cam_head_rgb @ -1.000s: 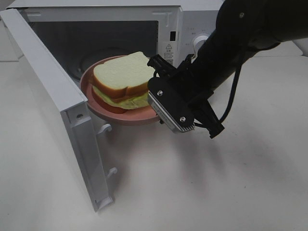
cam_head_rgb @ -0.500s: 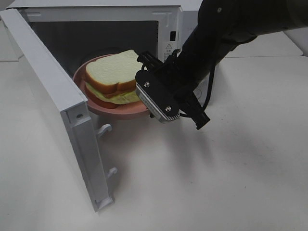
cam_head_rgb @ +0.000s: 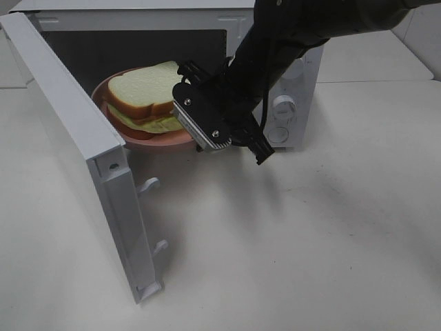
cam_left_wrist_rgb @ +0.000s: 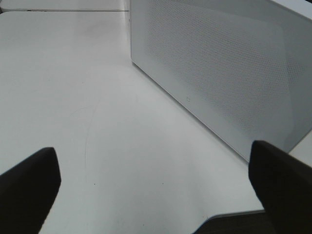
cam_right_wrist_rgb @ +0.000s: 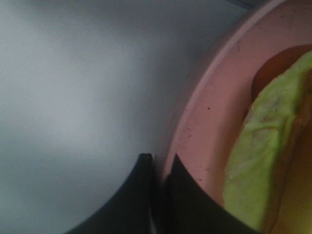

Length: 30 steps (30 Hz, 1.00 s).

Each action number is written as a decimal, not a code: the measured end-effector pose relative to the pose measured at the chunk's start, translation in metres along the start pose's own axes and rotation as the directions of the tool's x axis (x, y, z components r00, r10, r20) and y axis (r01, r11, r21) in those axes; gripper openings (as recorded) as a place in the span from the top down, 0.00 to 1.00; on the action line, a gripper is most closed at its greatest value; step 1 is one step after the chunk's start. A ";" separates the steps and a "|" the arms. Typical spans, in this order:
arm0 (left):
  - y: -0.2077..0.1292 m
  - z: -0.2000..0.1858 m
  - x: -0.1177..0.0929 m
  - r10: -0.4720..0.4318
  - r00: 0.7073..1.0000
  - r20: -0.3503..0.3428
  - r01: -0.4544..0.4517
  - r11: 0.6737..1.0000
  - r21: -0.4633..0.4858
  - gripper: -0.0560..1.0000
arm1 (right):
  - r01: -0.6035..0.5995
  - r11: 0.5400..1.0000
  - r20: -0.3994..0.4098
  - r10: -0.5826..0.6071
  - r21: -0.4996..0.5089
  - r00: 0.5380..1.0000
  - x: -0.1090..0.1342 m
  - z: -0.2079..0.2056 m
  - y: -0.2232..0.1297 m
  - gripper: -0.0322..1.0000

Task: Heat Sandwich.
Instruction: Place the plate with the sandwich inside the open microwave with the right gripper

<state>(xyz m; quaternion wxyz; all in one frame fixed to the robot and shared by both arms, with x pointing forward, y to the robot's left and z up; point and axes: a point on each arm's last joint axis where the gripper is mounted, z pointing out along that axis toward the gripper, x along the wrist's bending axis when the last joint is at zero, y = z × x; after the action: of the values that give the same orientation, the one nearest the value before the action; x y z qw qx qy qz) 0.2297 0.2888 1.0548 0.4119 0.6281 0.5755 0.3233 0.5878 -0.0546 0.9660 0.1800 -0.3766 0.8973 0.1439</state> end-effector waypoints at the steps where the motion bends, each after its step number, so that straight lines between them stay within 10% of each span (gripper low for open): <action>1: 0.000 0.000 0.000 0.000 1.000 0.000 0.000 1.000 0.000 0.03 | -0.002 1.000 -0.005 0.002 0.000 1.000 -0.005 0.004 -0.002 0.93; 30: 0.000 0.000 0.000 0.000 1.000 0.000 0.000 1.000 0.000 0.03 | -0.056 0.993 0.010 0.055 0.107 0.998 -0.060 0.034 -0.029 0.93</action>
<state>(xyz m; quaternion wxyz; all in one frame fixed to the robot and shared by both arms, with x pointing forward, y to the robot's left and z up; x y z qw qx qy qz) 0.2297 0.2888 1.0548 0.4119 0.6281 0.5755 0.3233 0.6551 -0.0232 0.9580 0.1990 -0.3409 0.9132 0.1016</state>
